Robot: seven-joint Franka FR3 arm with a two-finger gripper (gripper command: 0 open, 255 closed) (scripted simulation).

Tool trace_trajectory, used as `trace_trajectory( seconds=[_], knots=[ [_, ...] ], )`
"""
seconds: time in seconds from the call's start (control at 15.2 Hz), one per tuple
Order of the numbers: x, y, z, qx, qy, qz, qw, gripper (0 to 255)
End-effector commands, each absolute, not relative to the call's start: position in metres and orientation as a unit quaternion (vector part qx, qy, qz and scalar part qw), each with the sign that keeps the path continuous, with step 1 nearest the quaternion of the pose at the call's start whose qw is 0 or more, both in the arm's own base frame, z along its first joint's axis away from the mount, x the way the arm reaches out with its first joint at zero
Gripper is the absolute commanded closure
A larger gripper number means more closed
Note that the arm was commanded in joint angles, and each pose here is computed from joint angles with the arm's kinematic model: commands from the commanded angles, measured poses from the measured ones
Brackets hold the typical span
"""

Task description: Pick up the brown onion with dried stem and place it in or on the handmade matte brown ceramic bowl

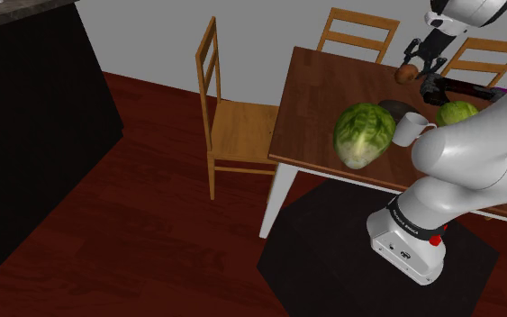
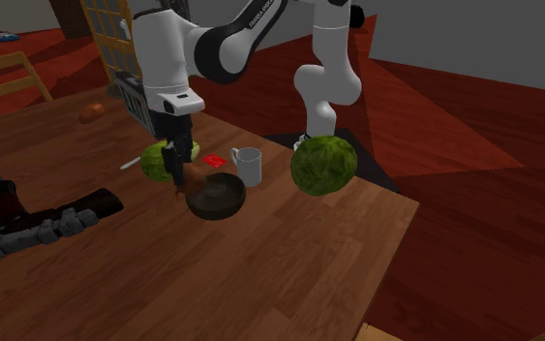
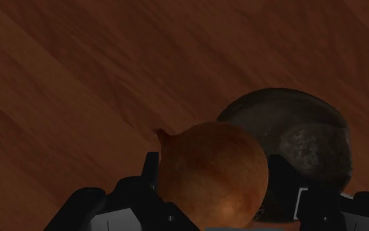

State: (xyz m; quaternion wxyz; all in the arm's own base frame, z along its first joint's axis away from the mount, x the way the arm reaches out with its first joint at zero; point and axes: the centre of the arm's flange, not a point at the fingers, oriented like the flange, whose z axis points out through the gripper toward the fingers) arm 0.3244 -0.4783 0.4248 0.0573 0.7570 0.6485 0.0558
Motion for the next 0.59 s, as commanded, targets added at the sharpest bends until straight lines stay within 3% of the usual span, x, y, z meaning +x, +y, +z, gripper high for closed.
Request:
trace_trajectory(
  seconds=[0.0,0.26,0.53],
  knots=[
    [0.297,-0.463,0.427,0.757,0.649,0.056,0.057,255],
    [0.243,-0.433,0.431,0.757,0.649,0.056,0.057,255],
    [0.243,-0.433,0.410,0.757,0.649,0.056,0.057,255]
  ],
)
